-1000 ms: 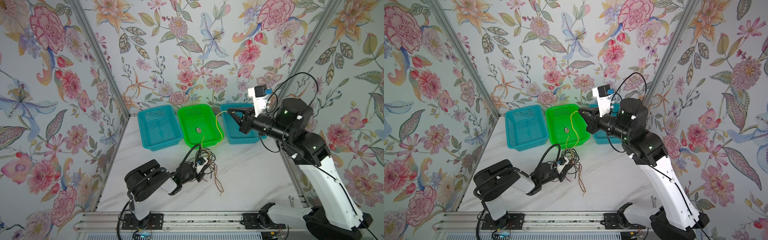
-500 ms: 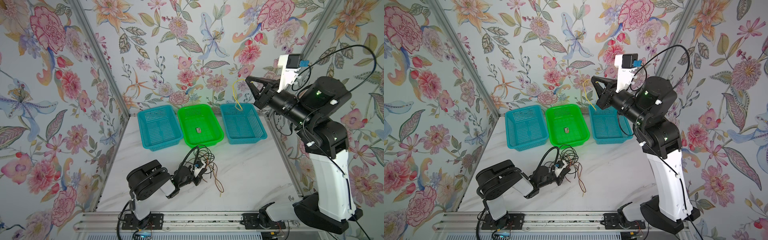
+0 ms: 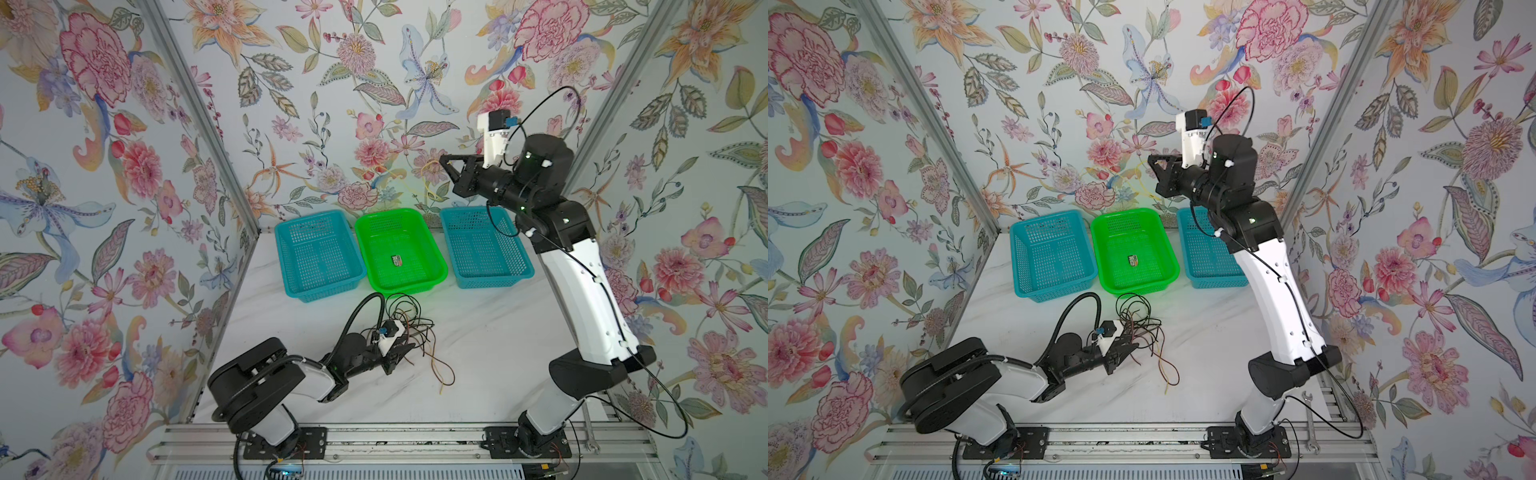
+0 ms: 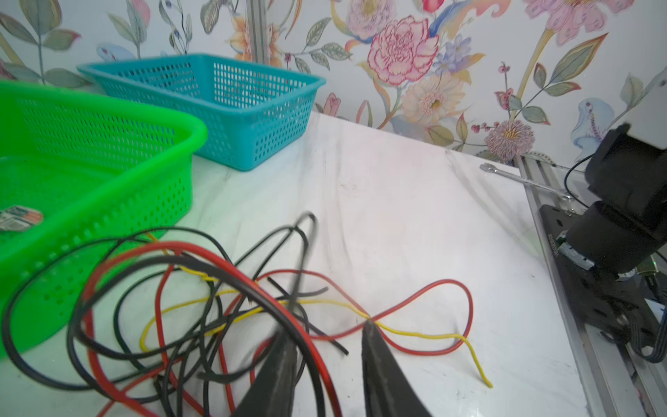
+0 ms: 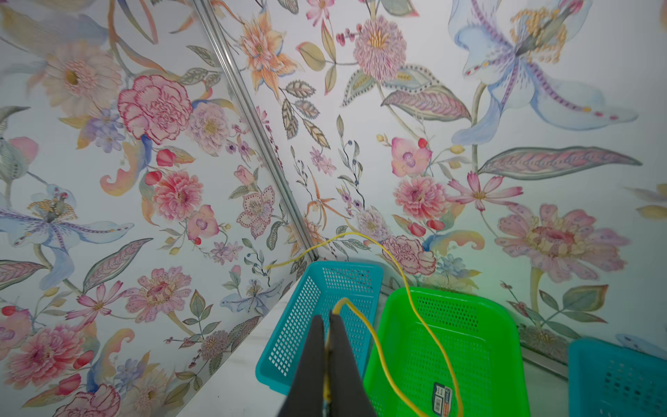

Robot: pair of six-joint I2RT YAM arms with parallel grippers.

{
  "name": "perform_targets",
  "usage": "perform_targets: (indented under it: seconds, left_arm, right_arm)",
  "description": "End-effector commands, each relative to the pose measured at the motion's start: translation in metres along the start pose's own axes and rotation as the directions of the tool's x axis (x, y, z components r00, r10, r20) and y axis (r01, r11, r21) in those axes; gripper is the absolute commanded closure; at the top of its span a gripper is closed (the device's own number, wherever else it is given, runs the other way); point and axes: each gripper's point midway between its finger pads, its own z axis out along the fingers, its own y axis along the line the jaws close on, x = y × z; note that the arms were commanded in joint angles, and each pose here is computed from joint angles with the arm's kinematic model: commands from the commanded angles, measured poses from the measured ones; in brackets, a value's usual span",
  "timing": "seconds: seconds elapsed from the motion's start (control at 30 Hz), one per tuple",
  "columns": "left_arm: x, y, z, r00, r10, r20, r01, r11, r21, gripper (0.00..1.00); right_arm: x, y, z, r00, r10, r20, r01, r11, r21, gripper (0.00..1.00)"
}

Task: Untangle and sort cables by color
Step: Place the cable in the container, then untie the cable.

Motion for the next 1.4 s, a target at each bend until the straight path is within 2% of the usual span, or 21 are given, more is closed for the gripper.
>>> perform_targets:
  seconds: [0.0,0.03,0.07,0.2,0.3,0.47,0.57,0.67,0.77,0.8,0.83,0.87,1.0,1.13,1.2,1.3,1.37]
  left_arm:
    - [-0.007,-0.016,-0.015,1.0,-0.018,-0.013,0.019,0.998,0.054,0.24]
    - [-0.013,-0.016,-0.02,1.0,-0.01,-0.005,0.01,0.999,0.048,0.03]
    - [-0.019,-0.017,-0.026,1.0,-0.003,0.004,0.003,0.999,0.039,0.01]
    - [-0.046,-0.008,-0.05,0.998,0.044,0.046,-0.042,0.998,-0.052,0.01]
    - [-0.064,0.007,-0.073,0.993,0.095,0.073,-0.08,0.981,-0.179,0.01]
    - [-0.076,0.038,-0.114,0.983,0.16,0.084,-0.113,0.906,-0.408,0.01]
    - [-0.076,0.048,-0.128,0.982,0.156,0.108,-0.087,0.876,-0.474,0.01]
    - [-0.077,0.05,-0.129,0.982,0.139,0.128,-0.062,0.877,-0.476,0.01]
    - [-0.069,0.053,-0.124,0.988,0.119,0.103,-0.057,0.88,-0.472,0.01]
    - [-0.067,0.054,-0.123,0.989,0.116,0.094,-0.058,0.881,-0.469,0.01]
    - [-0.064,0.054,-0.121,0.99,0.114,0.083,-0.063,0.883,-0.466,0.01]
    - [-0.062,0.054,-0.119,0.991,0.114,0.076,-0.065,0.883,-0.464,0.01]
    - [-0.056,0.063,-0.115,0.993,0.105,0.045,-0.07,0.873,-0.483,0.01]
    - [-0.052,0.07,-0.106,0.996,0.091,0.015,-0.073,0.874,-0.481,0.01]
    - [-0.052,0.071,-0.101,0.996,0.09,0.008,-0.076,0.877,-0.475,0.01]
    - [-0.051,0.073,-0.095,0.996,0.089,0.007,-0.076,0.88,-0.468,0.01]
    - [-0.051,0.073,-0.091,0.996,0.089,0.008,-0.075,0.884,-0.462,0.01]
  right_arm:
    - [0.019,-0.014,0.032,0.999,0.032,-0.032,-0.033,0.999,-0.016,1.0]
    - [0.027,-0.022,0.043,0.998,0.042,-0.046,-0.042,0.999,-0.009,1.0]
    - [0.034,-0.028,0.053,0.997,0.049,-0.058,-0.049,0.999,-0.001,1.0]
    - [0.071,-0.055,0.095,0.99,0.076,-0.119,-0.072,0.997,0.033,1.0]
    - [0.107,-0.08,0.123,0.98,0.095,-0.172,-0.083,0.994,0.075,1.0]
    - [0.185,-0.122,0.164,0.949,0.137,-0.286,-0.097,0.984,0.149,1.0]
    - [0.226,-0.14,0.176,0.928,0.142,-0.344,-0.076,0.977,0.198,1.0]
    - [0.258,-0.153,0.181,0.911,0.13,-0.39,-0.028,0.966,0.256,1.0]
    - [0.288,-0.168,0.177,0.887,0.135,-0.442,0.015,0.947,0.32,1.0]
    - [0.294,-0.171,0.174,0.881,0.141,-0.452,0.021,0.942,0.334,0.96]
    - [0.301,-0.173,0.171,0.871,0.146,-0.469,0.028,0.939,0.344,0.77]
    - [0.305,-0.173,0.168,0.865,0.143,-0.481,0.038,0.937,0.348,0.63]
    - [0.292,-0.154,0.155,0.862,0.08,-0.5,0.093,0.946,0.311,0.37]
    - [0.25,-0.121,0.126,0.877,0.007,-0.48,0.136,0.955,0.262,0.28]
    - [0.236,-0.101,0.105,0.879,-0.031,-0.477,0.158,0.96,0.229,0.27]
    - [0.235,-0.073,0.065,0.861,-0.088,-0.501,0.198,0.965,0.171,0.27]
    - [0.25,-0.055,0.034,0.835,-0.119,-0.537,0.217,0.969,0.122,0.28]
